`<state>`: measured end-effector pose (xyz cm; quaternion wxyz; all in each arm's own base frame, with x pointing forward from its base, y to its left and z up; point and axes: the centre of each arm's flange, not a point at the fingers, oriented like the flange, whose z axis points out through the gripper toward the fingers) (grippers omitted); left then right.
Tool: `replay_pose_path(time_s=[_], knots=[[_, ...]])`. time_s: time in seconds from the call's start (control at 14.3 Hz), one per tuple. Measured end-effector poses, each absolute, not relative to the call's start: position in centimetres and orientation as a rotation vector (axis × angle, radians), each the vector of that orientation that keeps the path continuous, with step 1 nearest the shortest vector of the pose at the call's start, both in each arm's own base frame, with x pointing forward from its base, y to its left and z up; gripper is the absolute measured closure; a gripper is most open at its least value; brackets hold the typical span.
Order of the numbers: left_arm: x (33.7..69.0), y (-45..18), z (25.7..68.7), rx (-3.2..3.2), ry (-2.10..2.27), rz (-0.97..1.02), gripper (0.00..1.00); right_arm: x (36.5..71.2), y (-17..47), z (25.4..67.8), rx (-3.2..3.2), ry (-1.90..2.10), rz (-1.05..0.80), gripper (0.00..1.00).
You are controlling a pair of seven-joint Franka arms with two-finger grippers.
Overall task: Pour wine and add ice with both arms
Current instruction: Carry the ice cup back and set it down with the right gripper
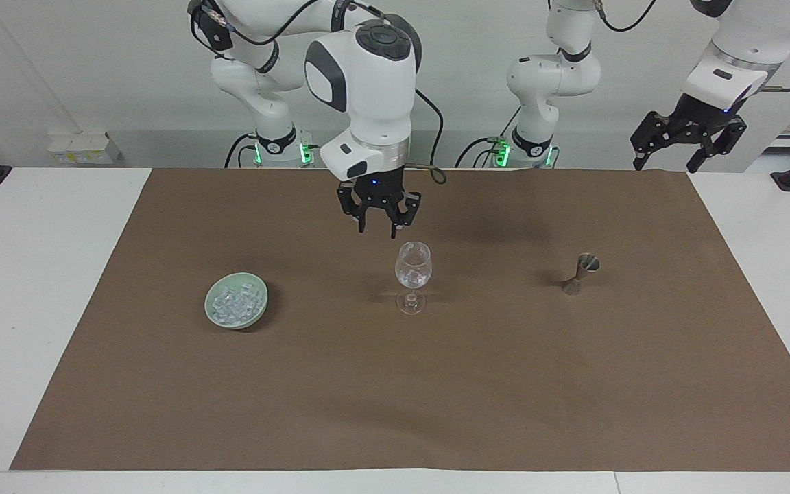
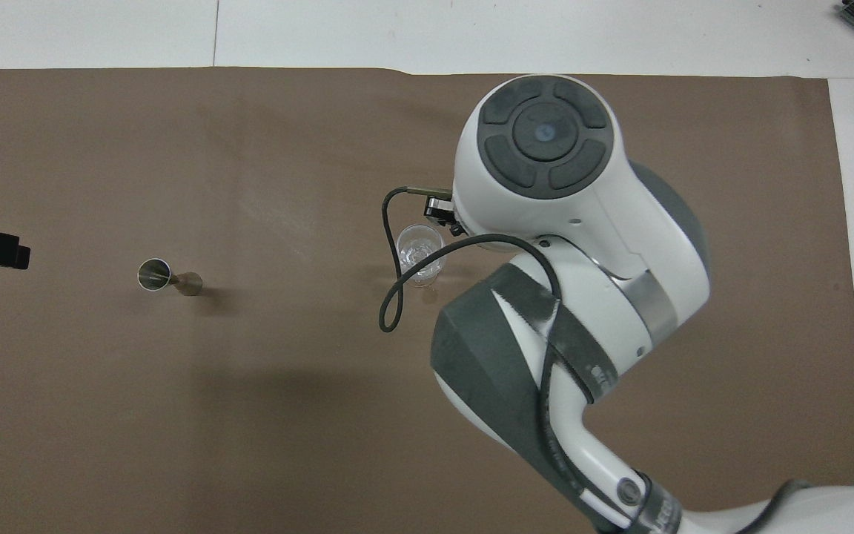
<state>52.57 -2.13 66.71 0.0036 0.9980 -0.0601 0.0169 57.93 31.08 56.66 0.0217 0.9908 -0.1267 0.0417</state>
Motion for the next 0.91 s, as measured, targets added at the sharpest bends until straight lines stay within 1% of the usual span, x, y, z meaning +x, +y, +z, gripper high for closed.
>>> replay_pose_path(time_s=[0.07, 0.14, 0.21, 0.56, 0.77, 0.91], knots=[[52.6, -2.1, 66.7, 3.128, -0.188, 0.053, 0.0, 58.0, 29.3, 57.6, 3.074, -0.413, 0.117, 0.14], [52.6, -2.1, 66.7, 3.128, -0.188, 0.053, 0.0, 57.9, 27.4, 58.5, 3.076, -0.436, 0.109, 0.04], [52.6, -2.1, 66.7, 3.128, -0.188, 0.053, 0.0, 57.6, 25.4, 59.3, 3.075, -0.449, 0.104, 0.0], [52.6, -2.1, 66.7, 3.128, -0.188, 0.053, 0.0, 54.6, 14.3, 62.7, 3.073, -0.412, 0.085, 0.0], [52.6, -2.1, 66.7, 3.128, -0.188, 0.053, 0.0, 53.1, 10.2, 63.9, 3.06, -0.397, 0.052, 0.0], [52.6, -2.1, 66.7, 3.128, -0.188, 0.053, 0.0, 52.8, 7.9, 64.5, 3.069, -0.387, 0.039, 0.0]])
